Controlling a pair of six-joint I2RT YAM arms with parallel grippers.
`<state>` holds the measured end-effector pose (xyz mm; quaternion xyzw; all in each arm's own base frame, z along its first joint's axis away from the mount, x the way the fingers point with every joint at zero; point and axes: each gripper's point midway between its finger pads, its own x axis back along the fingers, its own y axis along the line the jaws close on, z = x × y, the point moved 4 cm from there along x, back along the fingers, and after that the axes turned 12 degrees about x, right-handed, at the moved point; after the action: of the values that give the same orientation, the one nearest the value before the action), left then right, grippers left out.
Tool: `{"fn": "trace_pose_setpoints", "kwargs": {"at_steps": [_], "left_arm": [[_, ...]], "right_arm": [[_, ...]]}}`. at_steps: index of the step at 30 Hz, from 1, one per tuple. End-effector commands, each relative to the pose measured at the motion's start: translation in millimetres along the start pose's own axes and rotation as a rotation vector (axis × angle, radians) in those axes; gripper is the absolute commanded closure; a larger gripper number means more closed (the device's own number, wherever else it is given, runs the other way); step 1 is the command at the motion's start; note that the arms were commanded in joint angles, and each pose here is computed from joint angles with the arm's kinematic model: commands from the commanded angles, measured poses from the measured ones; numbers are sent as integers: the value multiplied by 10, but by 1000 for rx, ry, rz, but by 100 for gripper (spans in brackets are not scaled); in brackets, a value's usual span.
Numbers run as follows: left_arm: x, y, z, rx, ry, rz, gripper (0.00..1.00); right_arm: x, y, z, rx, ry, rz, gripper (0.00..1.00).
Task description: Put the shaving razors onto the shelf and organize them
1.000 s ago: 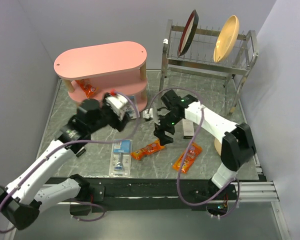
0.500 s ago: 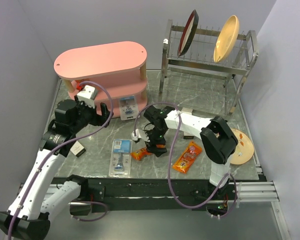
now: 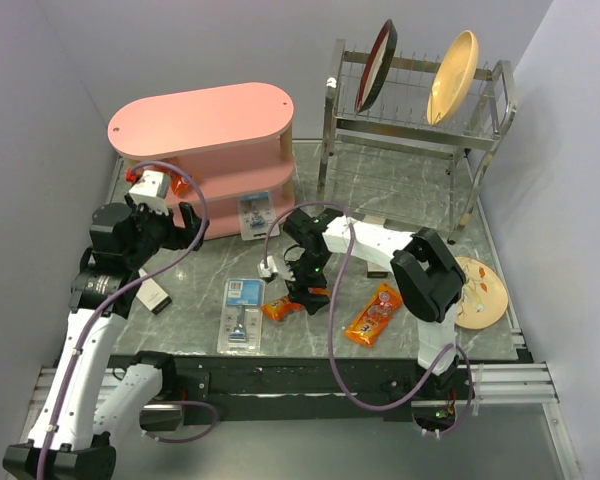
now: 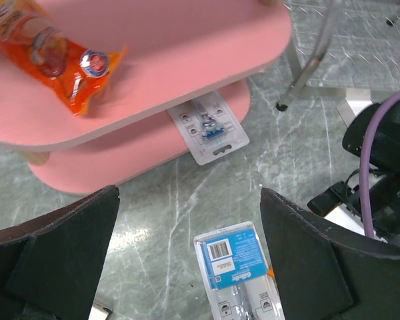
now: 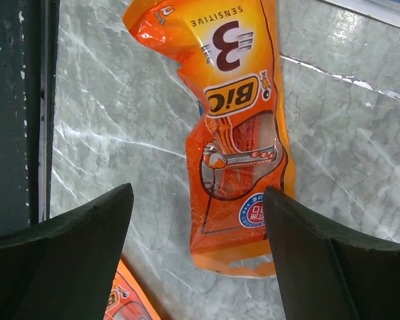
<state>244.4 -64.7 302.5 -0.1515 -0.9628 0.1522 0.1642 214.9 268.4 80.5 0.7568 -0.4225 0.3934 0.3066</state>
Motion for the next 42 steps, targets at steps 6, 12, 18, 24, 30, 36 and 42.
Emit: {"fn": "trace_pose_setpoints", "kwargs": {"at_steps": [6,12,18,24,30,36,42], "left_arm": [[37,57,-76,90,-45,0,8],[30,98,-60,108,-57,-11,8],[31,43,115,194,-9,30,9],[-100,7,710,412,115,119,7],[-229,-75,763,534,100,209,8],[-271,-315,686,472,79,400,6],[-292,-549,727,426,113,529,5]], "right_arm": [[-162,-211,99,-95,52,66,18],[-258,-200,279,-151,152,172,30],[-38,-65,230,-291,105,347,48],[515,-142,-297,-576,-100,530,56],[1120,-310,-813,-739,-312,665,65],[1471,-540,-980,-1006,-481,650,89],[1573,-716,-979,-1126,-535,717,100]]}}
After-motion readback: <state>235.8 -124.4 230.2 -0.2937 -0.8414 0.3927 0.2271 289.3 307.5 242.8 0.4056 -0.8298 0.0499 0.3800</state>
